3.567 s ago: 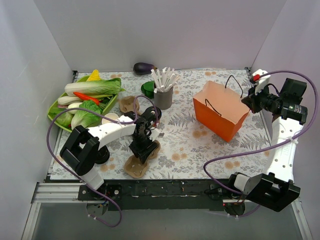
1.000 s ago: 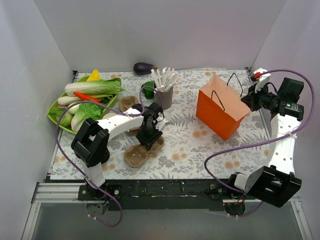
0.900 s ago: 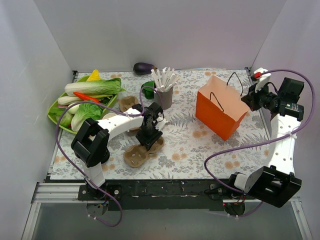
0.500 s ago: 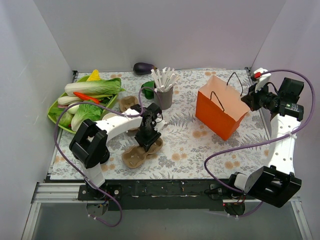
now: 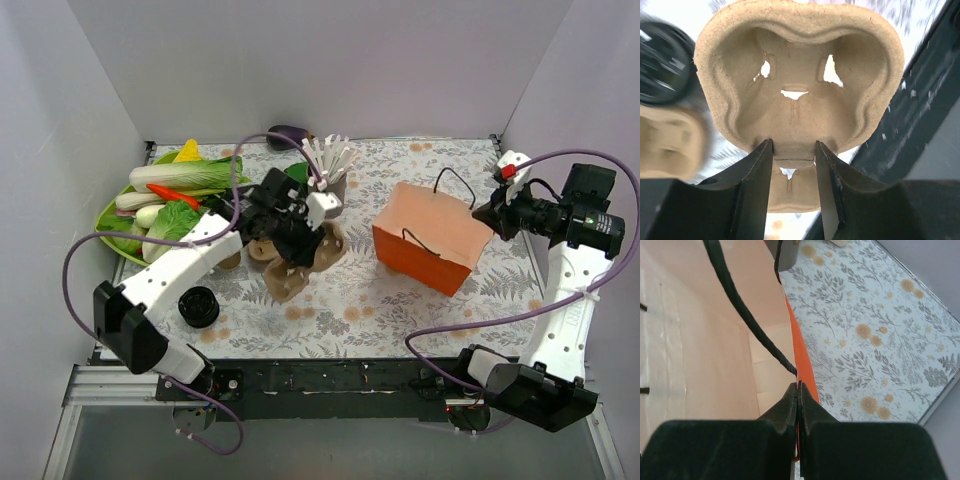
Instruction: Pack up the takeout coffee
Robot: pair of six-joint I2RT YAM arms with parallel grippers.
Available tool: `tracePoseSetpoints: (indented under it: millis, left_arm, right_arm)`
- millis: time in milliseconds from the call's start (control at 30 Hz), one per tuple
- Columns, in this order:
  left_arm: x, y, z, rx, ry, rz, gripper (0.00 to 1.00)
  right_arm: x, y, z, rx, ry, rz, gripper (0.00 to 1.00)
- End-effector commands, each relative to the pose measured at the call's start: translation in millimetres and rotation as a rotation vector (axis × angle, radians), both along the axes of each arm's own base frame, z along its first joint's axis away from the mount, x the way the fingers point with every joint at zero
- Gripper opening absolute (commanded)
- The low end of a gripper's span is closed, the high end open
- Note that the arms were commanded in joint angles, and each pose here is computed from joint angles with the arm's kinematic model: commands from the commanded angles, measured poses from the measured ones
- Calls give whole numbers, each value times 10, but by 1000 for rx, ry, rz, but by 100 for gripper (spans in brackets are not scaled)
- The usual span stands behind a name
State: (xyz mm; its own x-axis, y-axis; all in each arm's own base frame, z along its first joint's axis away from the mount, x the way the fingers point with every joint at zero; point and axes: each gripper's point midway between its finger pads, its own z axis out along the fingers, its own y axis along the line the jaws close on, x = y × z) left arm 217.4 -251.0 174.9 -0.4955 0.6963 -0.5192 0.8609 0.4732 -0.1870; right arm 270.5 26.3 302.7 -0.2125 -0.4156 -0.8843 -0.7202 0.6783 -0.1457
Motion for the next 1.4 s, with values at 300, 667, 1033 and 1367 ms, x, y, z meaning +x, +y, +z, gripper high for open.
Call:
tracePoseSetpoints:
  millis: [300,667,1033,1367]
  left_arm:
    - [716,-410,2608,-539,-675,8,0]
    - [448,-692,2972,-767,-641,-124,0]
    - [232,-736,2967,-807,-630,-235,0]
    - [165,-864,2892,-828,-633,-339,0]
  right_arm:
    - [-705,864,143,154,118,323,1]
    - [-541,1243,-85,279,273,361,4]
    - [-404,1182,318,233,157,293,64]
    - [-239,958,1094,184,-123,99,70]
